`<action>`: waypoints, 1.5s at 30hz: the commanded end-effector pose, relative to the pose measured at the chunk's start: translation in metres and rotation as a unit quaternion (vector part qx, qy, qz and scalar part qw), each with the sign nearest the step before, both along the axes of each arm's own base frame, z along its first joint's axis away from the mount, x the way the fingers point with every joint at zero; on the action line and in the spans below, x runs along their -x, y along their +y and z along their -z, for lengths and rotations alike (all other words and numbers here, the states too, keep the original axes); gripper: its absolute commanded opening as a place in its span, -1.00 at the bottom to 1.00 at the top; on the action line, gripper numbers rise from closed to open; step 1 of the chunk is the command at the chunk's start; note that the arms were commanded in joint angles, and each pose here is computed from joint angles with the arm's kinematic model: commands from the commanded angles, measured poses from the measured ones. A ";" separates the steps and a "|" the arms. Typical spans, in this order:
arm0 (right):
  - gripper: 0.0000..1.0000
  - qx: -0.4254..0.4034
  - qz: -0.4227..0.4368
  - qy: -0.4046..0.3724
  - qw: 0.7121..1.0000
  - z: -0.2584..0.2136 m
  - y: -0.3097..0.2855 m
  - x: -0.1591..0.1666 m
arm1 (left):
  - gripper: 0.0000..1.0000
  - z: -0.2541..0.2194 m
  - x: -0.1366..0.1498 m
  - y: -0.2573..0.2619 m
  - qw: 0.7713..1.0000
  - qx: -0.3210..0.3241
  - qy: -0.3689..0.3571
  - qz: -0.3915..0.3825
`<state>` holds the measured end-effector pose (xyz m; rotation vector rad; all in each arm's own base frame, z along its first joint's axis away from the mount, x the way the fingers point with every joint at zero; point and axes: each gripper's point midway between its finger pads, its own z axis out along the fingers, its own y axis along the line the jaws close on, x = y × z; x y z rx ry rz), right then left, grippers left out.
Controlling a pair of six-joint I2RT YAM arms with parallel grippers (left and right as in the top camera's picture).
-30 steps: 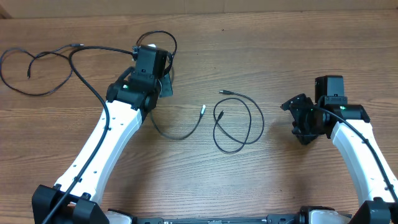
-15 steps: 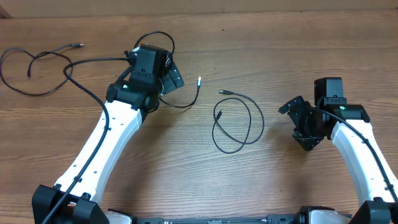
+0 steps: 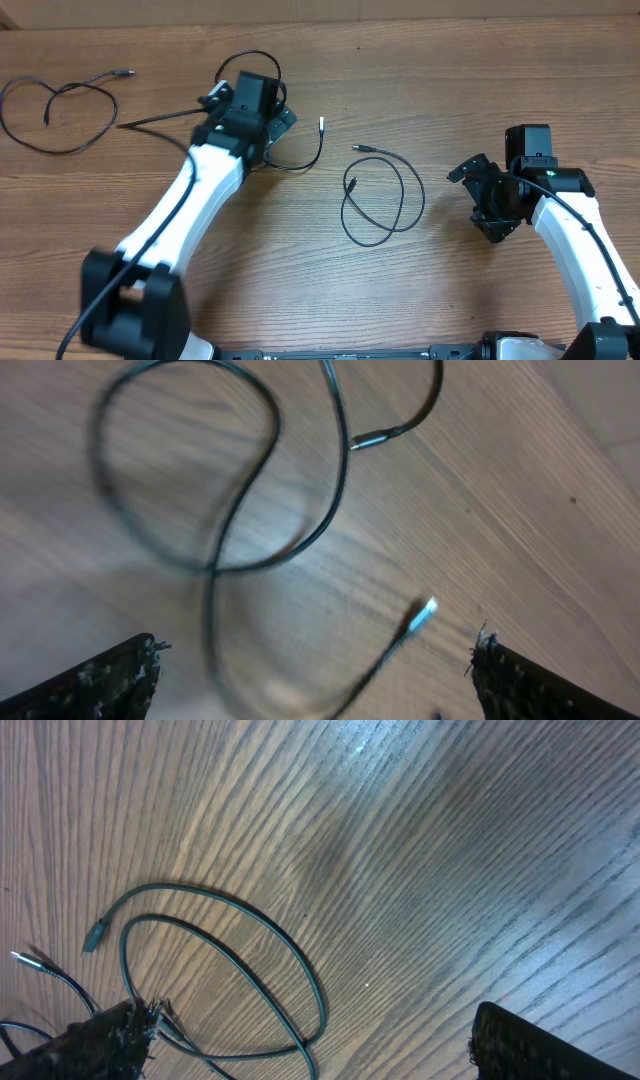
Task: Untangle cables
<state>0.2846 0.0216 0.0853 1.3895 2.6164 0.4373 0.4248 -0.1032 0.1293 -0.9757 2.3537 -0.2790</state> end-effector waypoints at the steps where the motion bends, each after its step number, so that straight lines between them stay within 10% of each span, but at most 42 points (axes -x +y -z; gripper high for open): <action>1: 0.99 0.004 -0.005 -0.006 1.000 -0.002 0.000 0.000 | 0.99 0.033 -0.016 0.001 0.999 -0.028 0.011 0.016; 29: 1.00 0.004 -0.005 -0.006 1.000 -0.002 0.000 0.000 | 0.96 0.128 -0.092 0.010 0.995 -0.004 -0.042 0.090; 39: 1.00 0.004 -0.005 -0.006 1.000 -0.002 0.000 0.000 | -0.89 0.128 -0.104 0.007 0.992 0.006 -0.065 0.107; 45: 1.00 0.004 -0.005 -0.006 1.000 -0.002 0.000 0.000 | -0.91 0.081 -0.115 0.022 0.987 0.021 -0.100 0.126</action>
